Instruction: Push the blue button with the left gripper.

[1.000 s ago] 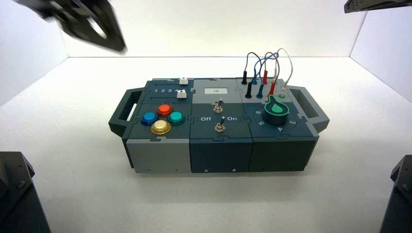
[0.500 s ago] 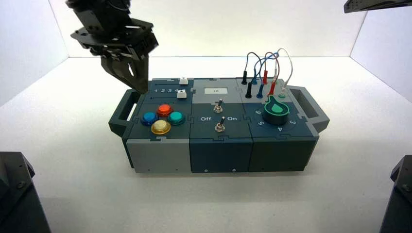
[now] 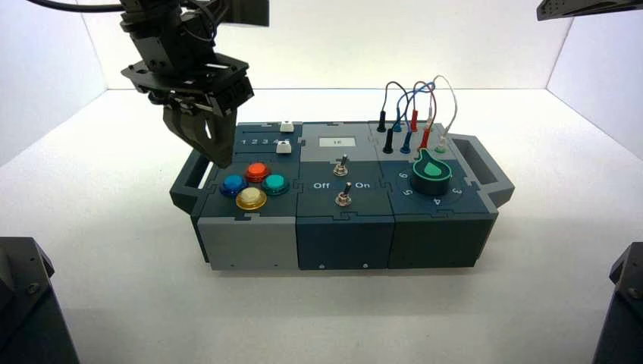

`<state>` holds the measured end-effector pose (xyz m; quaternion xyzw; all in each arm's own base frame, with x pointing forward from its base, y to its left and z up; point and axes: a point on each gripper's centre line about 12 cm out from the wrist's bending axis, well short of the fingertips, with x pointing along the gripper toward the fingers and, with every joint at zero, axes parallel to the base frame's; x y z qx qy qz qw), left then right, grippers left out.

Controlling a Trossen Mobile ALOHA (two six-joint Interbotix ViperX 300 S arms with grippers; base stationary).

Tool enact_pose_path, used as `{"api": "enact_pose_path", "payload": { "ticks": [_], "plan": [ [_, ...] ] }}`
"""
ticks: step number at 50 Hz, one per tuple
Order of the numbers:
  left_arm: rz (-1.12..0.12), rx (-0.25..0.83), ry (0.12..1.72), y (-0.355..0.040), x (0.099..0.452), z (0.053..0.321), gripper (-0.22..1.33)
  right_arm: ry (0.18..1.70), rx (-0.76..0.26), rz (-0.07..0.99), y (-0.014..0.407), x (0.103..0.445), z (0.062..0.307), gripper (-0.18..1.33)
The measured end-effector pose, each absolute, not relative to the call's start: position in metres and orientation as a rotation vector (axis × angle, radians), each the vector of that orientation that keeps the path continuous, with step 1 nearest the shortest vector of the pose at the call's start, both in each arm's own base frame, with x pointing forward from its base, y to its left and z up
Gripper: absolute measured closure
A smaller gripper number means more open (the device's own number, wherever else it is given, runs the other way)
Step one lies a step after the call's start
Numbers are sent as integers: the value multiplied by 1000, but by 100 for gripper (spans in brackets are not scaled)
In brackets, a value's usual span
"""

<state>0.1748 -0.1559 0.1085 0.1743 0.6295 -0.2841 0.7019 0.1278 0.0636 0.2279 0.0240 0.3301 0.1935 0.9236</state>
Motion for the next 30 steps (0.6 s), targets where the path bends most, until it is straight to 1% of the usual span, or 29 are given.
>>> {"api": "enact_pose_path", "payload": {
  "ticks": [15, 30],
  "plan": [
    [-639, 425, 1459, -159, 172, 95, 127, 678, 49, 399, 64, 128, 228, 129],
    [-644, 432, 1465, -168, 180, 91, 128, 679, 47, 398, 64, 128, 228, 129]
  ]
}}
